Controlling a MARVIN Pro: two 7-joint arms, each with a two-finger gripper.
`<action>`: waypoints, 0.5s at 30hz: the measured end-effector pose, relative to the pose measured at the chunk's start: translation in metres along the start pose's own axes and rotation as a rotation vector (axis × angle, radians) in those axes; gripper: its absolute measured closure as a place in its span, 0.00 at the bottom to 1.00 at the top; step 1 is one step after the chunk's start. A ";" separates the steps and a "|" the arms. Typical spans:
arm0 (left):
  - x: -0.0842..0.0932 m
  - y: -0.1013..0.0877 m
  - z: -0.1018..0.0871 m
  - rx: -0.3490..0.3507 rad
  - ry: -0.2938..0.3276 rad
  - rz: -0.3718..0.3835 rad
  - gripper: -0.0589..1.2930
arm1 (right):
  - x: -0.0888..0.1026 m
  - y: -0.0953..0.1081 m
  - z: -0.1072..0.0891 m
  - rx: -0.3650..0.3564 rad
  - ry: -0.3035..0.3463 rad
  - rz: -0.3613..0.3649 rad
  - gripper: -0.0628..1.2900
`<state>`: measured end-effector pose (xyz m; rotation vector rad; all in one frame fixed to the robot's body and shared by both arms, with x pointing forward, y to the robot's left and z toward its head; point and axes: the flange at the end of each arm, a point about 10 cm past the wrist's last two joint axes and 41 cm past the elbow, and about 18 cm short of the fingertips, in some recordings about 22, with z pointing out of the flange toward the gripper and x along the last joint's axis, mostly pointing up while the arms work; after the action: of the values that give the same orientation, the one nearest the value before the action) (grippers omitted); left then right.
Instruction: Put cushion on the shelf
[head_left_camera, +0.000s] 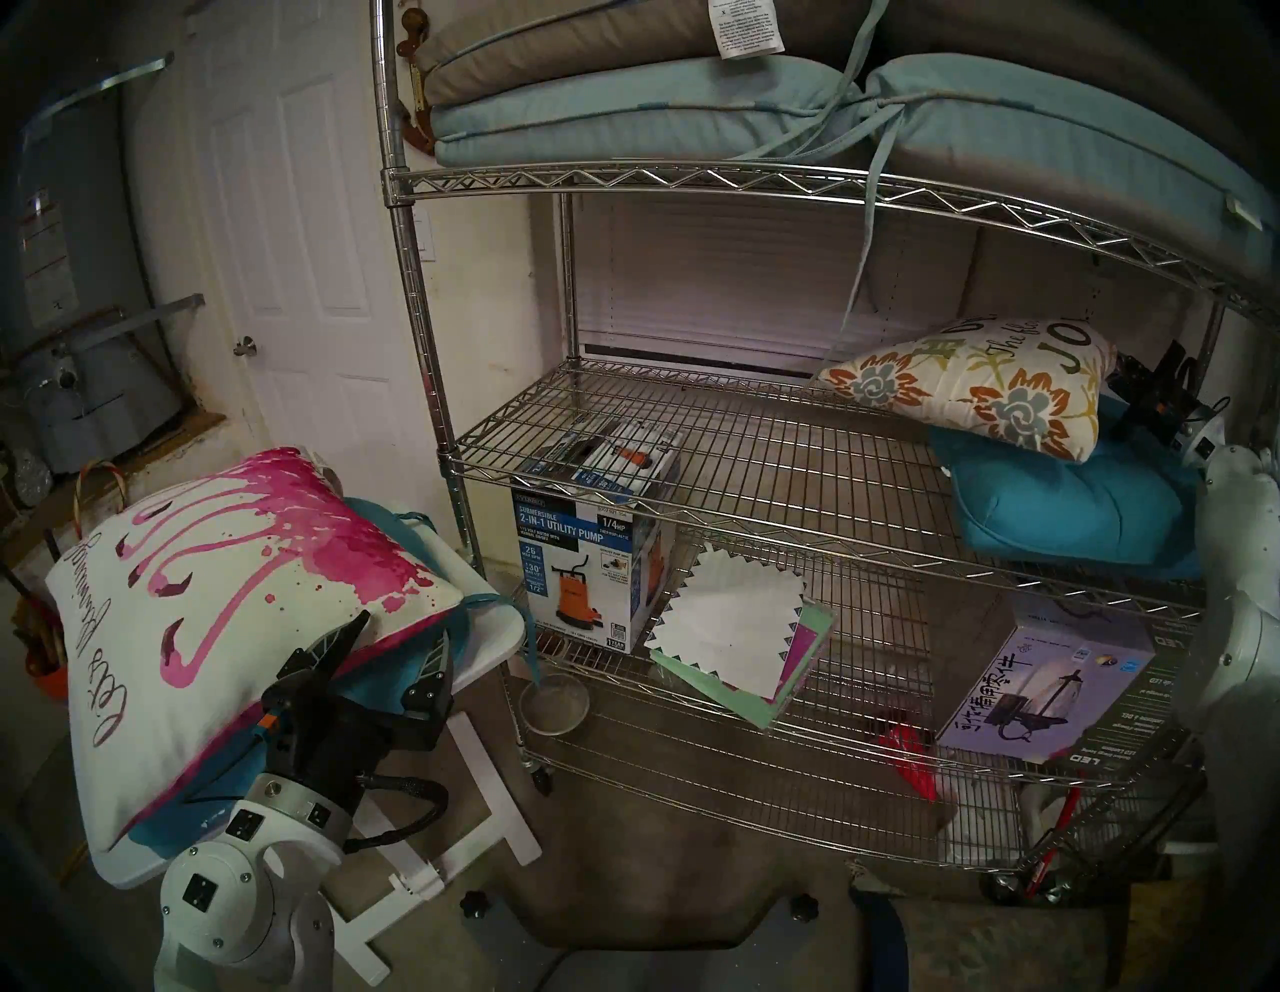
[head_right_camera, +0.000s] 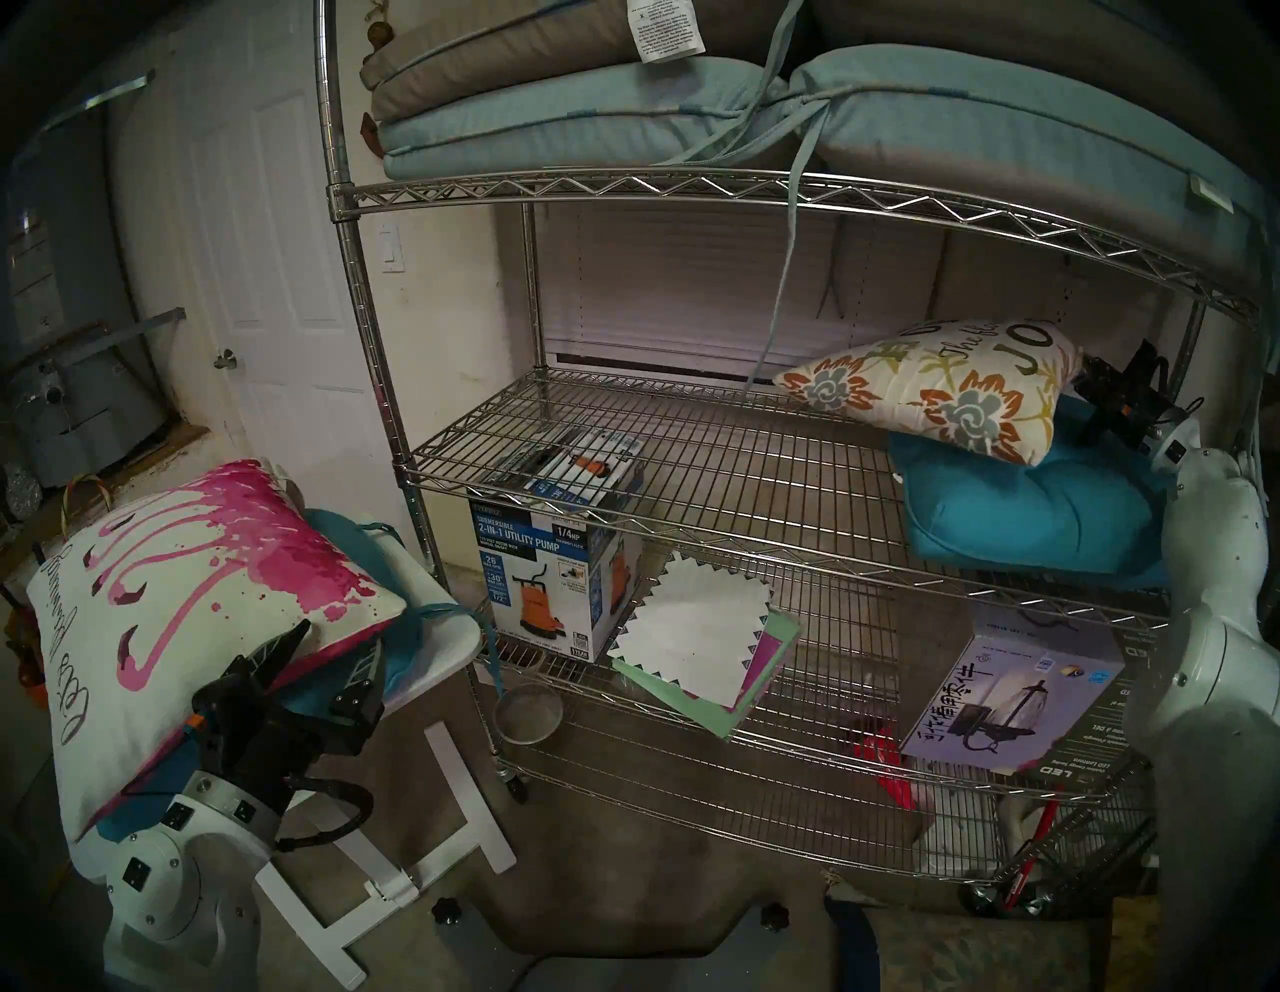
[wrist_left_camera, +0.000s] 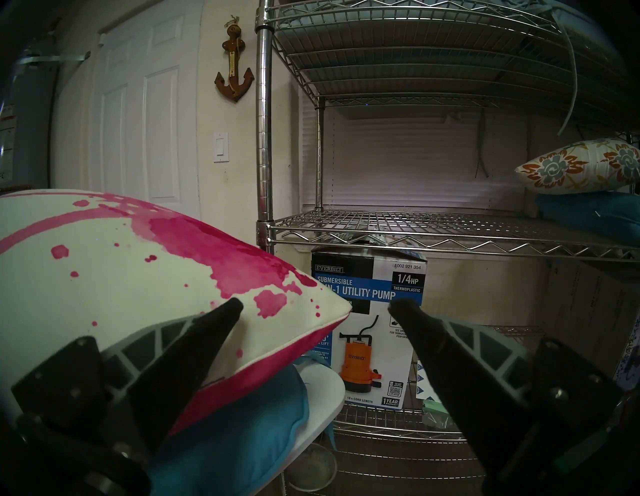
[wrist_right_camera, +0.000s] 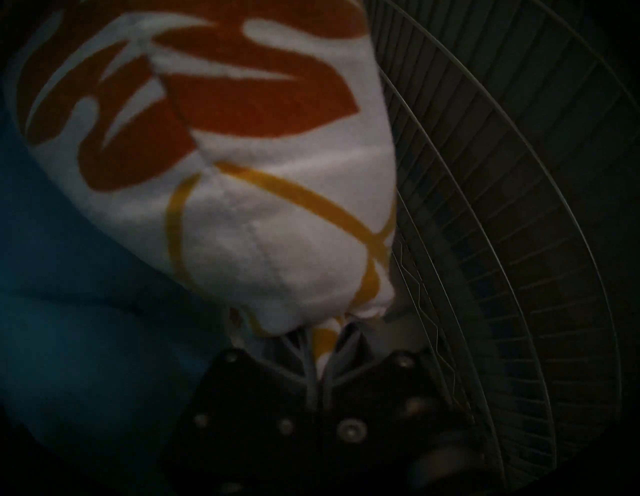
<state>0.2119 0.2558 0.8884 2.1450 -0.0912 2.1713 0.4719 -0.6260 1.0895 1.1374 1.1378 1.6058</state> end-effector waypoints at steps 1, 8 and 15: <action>0.000 0.000 0.000 0.000 0.000 0.000 0.02 | -0.002 0.001 -0.002 0.000 -0.006 0.000 0.96; 0.000 0.000 0.000 0.000 0.000 0.000 0.02 | -0.020 0.010 -0.024 -0.007 -0.062 -0.006 0.96; 0.000 0.000 0.000 0.000 0.000 0.000 0.02 | -0.033 0.025 -0.044 -0.032 -0.104 -0.024 0.96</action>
<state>0.2119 0.2558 0.8884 2.1449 -0.0913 2.1713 0.4339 -0.6724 1.0989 1.1681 1.0507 1.5233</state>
